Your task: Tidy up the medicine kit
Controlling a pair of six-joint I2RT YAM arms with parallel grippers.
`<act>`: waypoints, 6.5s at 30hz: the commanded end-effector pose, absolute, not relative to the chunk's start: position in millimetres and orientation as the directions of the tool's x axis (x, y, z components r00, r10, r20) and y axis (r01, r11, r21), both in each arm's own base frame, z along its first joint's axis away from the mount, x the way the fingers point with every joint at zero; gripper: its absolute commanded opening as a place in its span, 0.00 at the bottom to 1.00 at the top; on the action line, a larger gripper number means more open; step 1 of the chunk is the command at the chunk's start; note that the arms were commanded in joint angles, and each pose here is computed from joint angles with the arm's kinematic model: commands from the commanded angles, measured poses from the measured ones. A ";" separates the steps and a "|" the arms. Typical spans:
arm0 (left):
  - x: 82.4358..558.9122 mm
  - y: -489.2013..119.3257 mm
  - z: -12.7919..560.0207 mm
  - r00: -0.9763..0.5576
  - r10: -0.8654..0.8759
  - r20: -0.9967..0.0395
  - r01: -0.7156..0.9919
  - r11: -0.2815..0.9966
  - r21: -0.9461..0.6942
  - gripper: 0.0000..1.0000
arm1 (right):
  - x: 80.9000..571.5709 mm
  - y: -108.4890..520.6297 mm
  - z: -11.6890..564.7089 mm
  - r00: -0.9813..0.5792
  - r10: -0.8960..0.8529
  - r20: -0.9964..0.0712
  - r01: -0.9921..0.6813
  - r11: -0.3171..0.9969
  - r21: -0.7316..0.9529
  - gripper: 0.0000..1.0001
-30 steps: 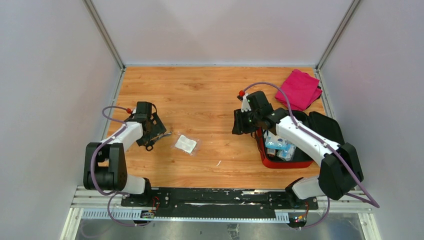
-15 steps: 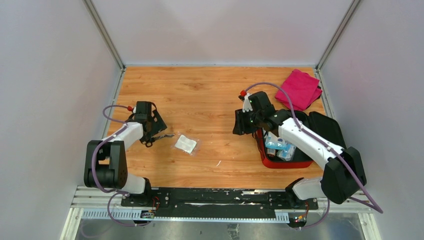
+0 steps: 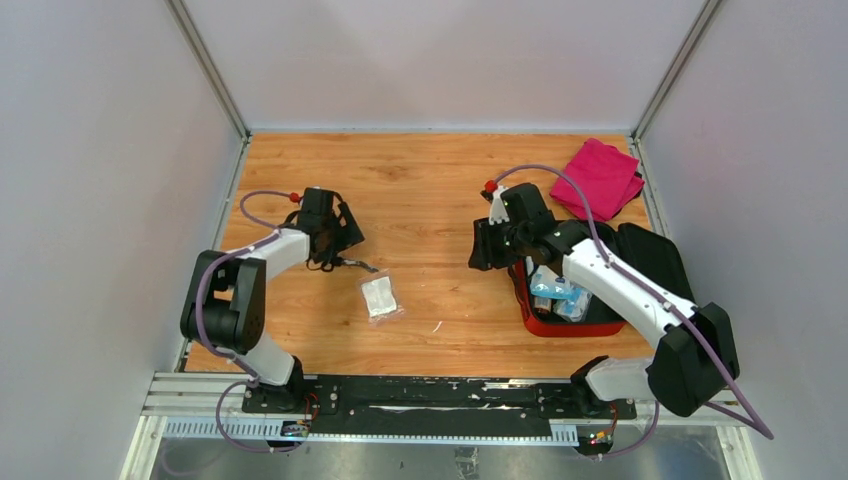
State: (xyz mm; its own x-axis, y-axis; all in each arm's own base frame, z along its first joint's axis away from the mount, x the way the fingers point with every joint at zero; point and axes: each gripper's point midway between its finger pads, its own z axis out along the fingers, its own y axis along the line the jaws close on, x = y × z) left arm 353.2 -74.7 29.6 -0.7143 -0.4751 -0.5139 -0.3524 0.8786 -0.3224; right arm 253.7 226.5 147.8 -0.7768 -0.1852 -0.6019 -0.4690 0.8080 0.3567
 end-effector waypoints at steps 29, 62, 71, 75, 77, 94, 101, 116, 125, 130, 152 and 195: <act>285.8 -358.1 2.5 -0.937 0.058 -0.345 0.229 0.847 -0.481 0.84 | 242.2 121.6 208.4 -0.563 0.103 -0.820 -0.117 0.972 0.202 0.42; 261.7 -287.7 115.4 -0.803 0.082 -0.590 0.344 0.873 -0.347 0.89 | 268.9 136.1 209.3 -0.579 0.093 -0.810 -0.098 0.978 0.183 0.46; 295.2 -182.3 145.1 -0.769 -0.076 -0.635 0.128 0.954 -0.270 0.90 | 269.6 159.4 200.5 -0.646 0.090 -0.758 -0.148 0.959 0.240 0.53; 296.6 -146.7 171.1 -0.725 -0.059 -0.686 0.085 0.981 -0.174 0.93 | 273.6 170.2 196.8 -0.674 0.103 -0.732 -0.148 0.951 0.270 0.56; 294.9 -135.4 184.5 -0.710 -0.036 -0.703 0.079 0.988 -0.130 0.94 | 276.7 179.9 190.0 -0.704 0.102 -0.703 -0.149 0.946 0.287 0.56; 306.5 -94.8 206.4 -0.611 0.043 -0.790 0.004 0.999 0.052 0.95 | 304.1 295.6 113.4 -0.845 -0.118 -0.522 -0.242 0.954 0.176 0.57; 301.0 -85.1 211.3 -0.588 0.031 -0.809 -0.026 0.998 0.057 0.96 | 311.0 326.2 68.7 -0.867 -0.207 -0.453 -0.288 0.950 0.118 0.54; 300.4 -80.3 211.4 -0.585 0.022 -0.810 -0.042 0.998 0.057 0.96 | 307.9 331.4 28.1 -0.874 -0.315 -0.371 -0.341 0.940 0.006 0.45; 301.6 -81.1 210.4 -0.588 0.018 -0.809 -0.038 0.998 0.051 0.96 | 302.9 329.0 13.4 -0.879 -0.343 -0.330 -0.359 0.933 -0.014 0.38; 301.9 -80.4 209.0 -0.591 0.017 -0.807 -0.040 0.998 0.051 0.96 | 301.0 325.2 4.5 -0.879 -0.370 -0.301 -0.372 0.927 -0.050 0.38; 304.2 -79.8 205.3 -0.600 0.006 -0.800 -0.042 0.998 0.039 0.96 | 302.1 317.4 18.5 -0.861 -0.382 -0.337 -0.378 0.922 -0.078 0.06; 305.6 -79.5 202.6 -0.607 -0.008 -0.795 -0.041 0.999 0.021 0.96 | 309.4 324.4 35.4 -0.845 -0.343 -0.410 -0.374 0.928 -0.006 0.34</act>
